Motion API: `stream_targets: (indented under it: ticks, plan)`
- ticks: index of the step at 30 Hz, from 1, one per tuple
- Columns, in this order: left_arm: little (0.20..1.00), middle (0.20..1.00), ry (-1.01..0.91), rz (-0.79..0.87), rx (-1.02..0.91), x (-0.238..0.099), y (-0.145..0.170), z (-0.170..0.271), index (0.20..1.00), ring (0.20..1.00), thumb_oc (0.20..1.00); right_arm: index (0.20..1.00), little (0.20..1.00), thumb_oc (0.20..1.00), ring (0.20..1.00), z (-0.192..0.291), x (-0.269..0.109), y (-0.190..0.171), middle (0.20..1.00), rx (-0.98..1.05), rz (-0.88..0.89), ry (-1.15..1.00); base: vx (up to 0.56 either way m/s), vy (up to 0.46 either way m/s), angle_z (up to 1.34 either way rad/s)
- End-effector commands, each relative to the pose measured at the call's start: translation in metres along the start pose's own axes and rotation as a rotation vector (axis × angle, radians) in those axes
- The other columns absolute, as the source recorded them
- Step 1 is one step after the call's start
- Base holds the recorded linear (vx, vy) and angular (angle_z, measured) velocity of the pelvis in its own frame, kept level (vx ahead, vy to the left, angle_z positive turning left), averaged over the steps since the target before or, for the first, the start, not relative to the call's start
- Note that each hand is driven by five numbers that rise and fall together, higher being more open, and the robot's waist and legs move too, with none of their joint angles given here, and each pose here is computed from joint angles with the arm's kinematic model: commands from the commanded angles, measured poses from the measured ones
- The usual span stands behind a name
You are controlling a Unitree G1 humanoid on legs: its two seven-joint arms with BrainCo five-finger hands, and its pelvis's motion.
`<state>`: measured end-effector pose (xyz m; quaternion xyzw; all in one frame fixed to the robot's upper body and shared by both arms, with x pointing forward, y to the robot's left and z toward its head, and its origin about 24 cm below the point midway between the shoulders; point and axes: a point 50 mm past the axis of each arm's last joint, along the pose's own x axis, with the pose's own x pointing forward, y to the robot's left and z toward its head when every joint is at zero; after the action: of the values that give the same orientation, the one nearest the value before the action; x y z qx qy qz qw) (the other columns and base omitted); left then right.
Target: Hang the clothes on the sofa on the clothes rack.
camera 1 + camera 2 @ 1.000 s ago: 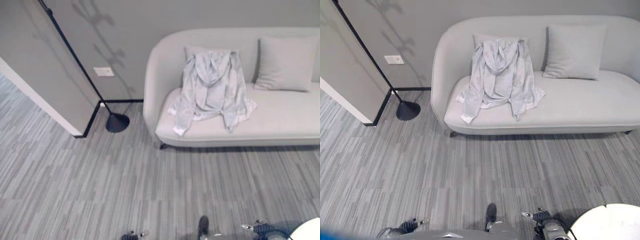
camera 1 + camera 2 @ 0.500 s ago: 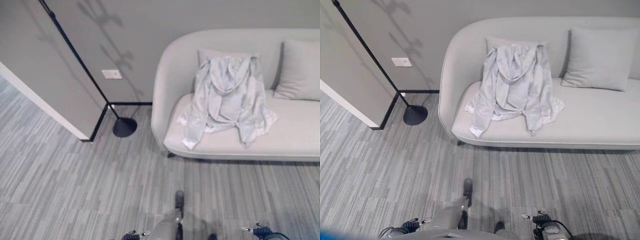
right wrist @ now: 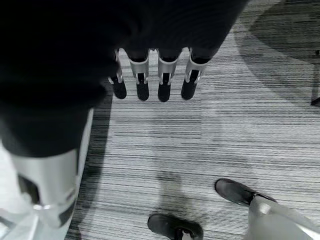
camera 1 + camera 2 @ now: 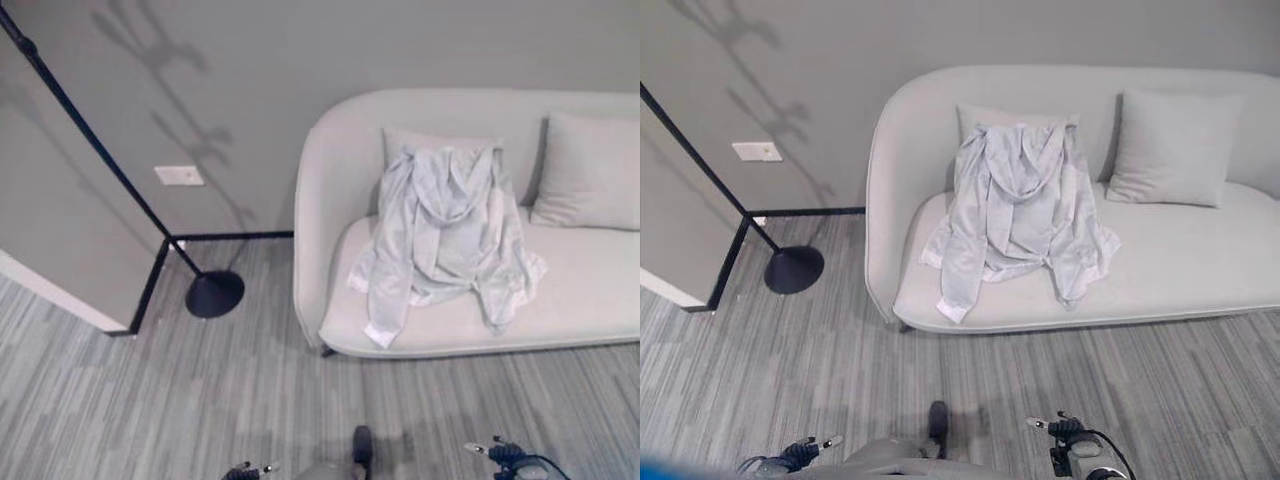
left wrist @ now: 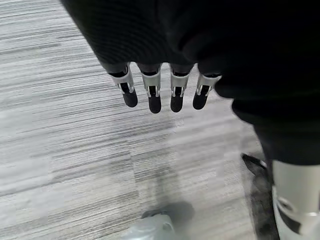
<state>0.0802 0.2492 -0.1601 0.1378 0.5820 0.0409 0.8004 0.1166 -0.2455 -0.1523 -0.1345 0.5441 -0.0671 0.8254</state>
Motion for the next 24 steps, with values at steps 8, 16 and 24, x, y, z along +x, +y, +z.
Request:
stream_targets:
  ticks: [8,16,24]
  plan:
    - [1.0,1.0,-0.04,0.055,-0.005,0.002,0.014,0.016,1.0,1.0,1.0,1.0,1.0,1.0,1.0,0.038,0.001,-0.013,1.0,-0.029,-0.03,-0.142,0.12,-0.091,0.11]
    - [1.0,1.0,-0.041,0.077,-0.002,0.002,0.015,0.019,1.0,1.0,1.0,1.0,1.0,1.0,1.0,0.036,0.002,-0.013,1.0,-0.045,-0.032,-0.122,0.18,-0.279,0.23]
    - [1.0,1.0,-0.088,0.05,-0.009,0.004,0.005,0.034,1.0,1.0,1.0,1.0,1.0,1.0,1.0,0.02,0.001,-0.021,1.0,-0.051,-0.054,-0.074,0.18,-0.512,0.43]
